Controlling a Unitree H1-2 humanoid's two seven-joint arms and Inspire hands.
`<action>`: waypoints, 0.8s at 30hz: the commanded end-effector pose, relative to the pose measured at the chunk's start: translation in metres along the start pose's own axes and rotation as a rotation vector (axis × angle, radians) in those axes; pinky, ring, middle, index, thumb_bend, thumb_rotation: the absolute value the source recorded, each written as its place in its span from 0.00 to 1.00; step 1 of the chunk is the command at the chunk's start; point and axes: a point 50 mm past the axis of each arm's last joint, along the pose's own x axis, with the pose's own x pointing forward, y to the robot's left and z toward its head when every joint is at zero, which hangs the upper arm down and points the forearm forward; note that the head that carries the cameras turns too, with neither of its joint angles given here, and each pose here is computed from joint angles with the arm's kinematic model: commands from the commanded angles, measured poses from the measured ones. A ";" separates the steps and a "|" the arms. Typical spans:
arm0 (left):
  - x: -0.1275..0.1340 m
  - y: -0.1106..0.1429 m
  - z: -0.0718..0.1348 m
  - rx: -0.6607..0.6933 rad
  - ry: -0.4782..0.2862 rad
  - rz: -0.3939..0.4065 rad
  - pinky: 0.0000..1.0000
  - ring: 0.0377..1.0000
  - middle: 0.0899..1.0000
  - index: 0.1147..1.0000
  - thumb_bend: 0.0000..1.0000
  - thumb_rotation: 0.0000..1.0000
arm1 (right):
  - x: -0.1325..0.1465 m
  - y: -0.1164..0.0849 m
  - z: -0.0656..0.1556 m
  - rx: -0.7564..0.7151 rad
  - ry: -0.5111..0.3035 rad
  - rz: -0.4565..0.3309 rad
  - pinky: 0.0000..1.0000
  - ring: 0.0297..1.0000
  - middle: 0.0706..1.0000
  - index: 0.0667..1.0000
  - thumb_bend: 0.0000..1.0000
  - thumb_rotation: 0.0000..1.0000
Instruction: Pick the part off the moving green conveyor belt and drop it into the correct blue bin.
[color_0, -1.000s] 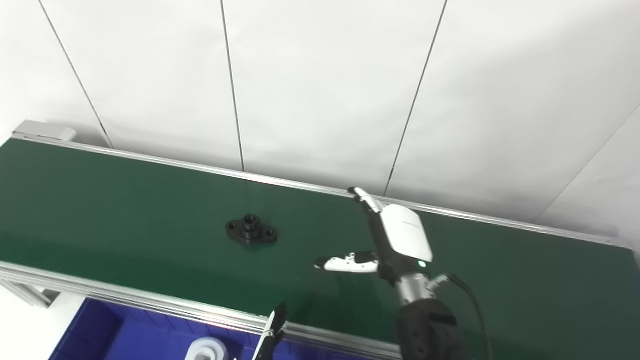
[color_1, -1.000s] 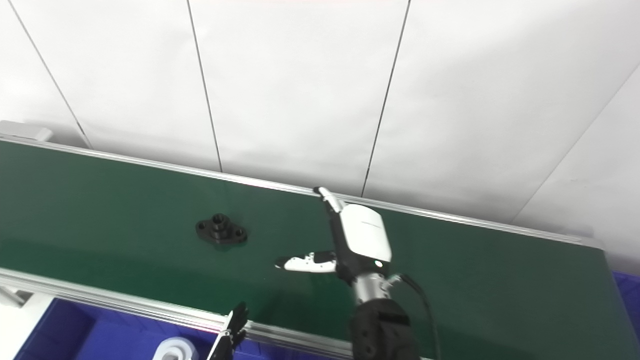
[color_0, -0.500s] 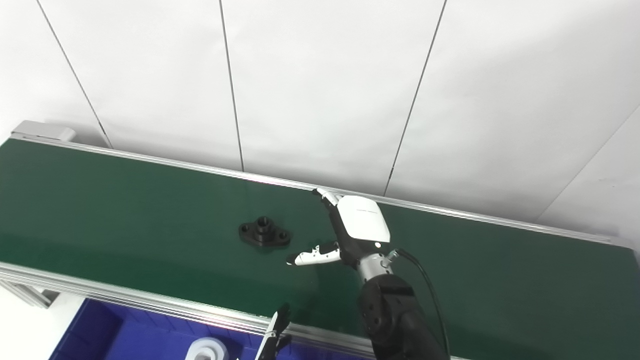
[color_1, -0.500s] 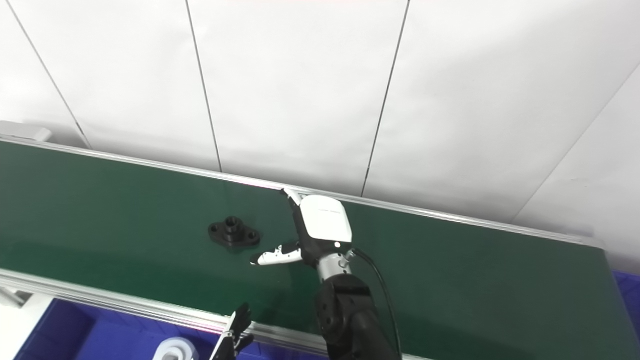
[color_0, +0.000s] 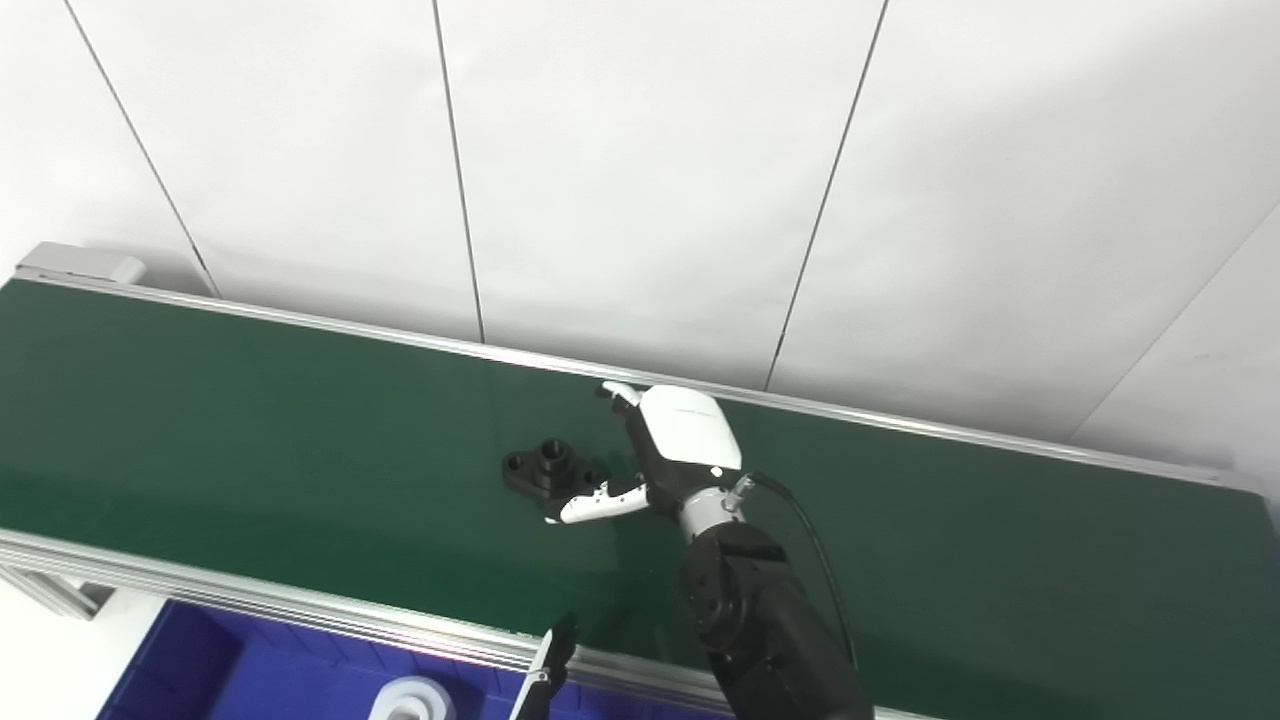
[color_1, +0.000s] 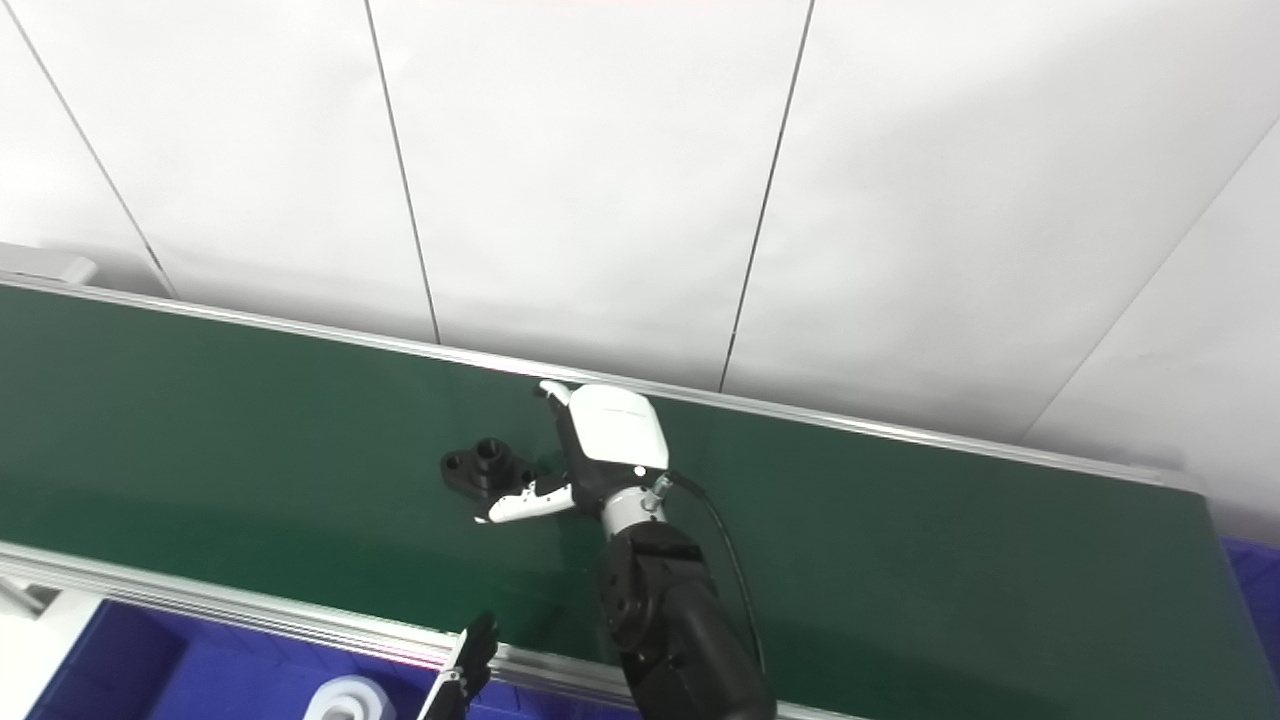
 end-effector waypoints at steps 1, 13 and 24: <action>0.000 -0.031 0.018 -0.077 -0.057 -0.005 0.99 1.00 1.00 1.00 0.94 1.00 | 0.009 -0.017 0.022 0.008 -0.041 -0.054 0.56 0.68 0.77 0.83 0.92 0.54; -0.006 -0.038 0.030 -0.105 -0.049 -0.013 0.97 1.00 1.00 1.00 0.94 1.00 | 0.009 0.021 0.020 -0.006 -0.067 -0.001 0.21 0.25 0.33 0.60 0.62 0.25; -0.005 -0.035 0.035 -0.089 -0.066 -0.014 0.96 1.00 1.00 1.00 0.89 1.00 | -0.008 0.063 -0.006 -0.288 -0.050 0.037 0.06 0.09 0.15 0.45 0.52 0.11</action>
